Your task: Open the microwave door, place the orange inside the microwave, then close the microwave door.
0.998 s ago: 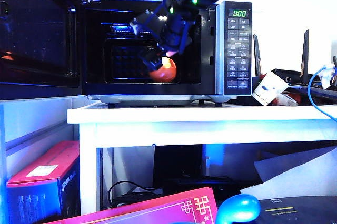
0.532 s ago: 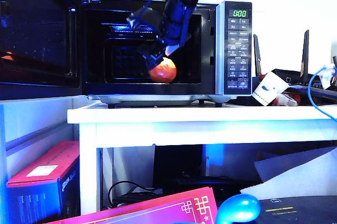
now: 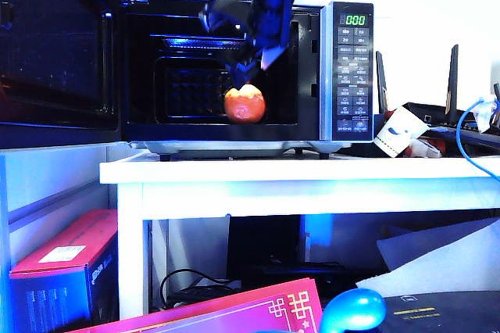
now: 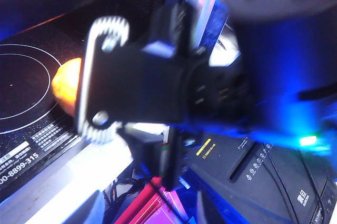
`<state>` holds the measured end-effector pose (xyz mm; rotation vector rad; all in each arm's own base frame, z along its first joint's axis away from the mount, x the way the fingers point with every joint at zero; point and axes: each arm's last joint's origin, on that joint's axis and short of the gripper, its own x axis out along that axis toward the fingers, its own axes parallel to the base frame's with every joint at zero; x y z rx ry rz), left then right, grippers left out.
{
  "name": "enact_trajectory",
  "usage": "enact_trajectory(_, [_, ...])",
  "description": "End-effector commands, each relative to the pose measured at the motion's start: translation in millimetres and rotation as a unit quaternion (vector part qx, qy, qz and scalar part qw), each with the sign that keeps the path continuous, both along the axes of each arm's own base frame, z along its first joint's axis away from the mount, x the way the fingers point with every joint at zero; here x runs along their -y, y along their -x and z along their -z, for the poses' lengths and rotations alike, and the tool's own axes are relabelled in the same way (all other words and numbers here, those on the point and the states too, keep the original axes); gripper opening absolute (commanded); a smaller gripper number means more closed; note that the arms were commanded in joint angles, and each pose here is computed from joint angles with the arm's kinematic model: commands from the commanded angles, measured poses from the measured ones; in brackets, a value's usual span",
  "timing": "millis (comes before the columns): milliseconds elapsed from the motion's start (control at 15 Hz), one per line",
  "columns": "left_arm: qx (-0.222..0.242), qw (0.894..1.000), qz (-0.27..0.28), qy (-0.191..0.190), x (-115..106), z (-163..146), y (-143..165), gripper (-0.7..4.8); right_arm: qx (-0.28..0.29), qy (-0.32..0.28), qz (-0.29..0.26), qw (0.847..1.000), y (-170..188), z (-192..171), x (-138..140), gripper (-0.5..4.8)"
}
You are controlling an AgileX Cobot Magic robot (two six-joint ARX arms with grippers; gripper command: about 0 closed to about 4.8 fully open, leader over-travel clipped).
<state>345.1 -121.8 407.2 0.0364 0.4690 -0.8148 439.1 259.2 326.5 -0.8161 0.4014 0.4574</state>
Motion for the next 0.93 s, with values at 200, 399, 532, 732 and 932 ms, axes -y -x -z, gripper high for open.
enact_trajectory(200, [0.013,1.000,-0.006,0.002,-2,-5,2,2.37,0.011,-0.018,-0.012,1.000,-7,7,-5,4.79])
enact_trajectory(399, [0.013,1.000,-0.005,0.002,-2,-5,2,2.37,-0.021,-0.007,-0.006,1.000,-2,10,-3,4.79])
enact_trajectory(532, [0.013,1.000,-0.005,0.002,-2,-5,2,2.37,-0.029,0.000,0.015,0.999,5,1,2,4.79])
enact_trajectory(732, [0.013,1.000,-0.005,0.002,-2,-5,2,2.37,-0.028,-0.011,0.032,0.999,9,-6,5,4.79])
enact_trajectory(932, [0.013,1.000,-0.005,0.002,-2,-5,2,2.37,-0.053,-0.033,0.028,0.998,18,-17,10,4.13])
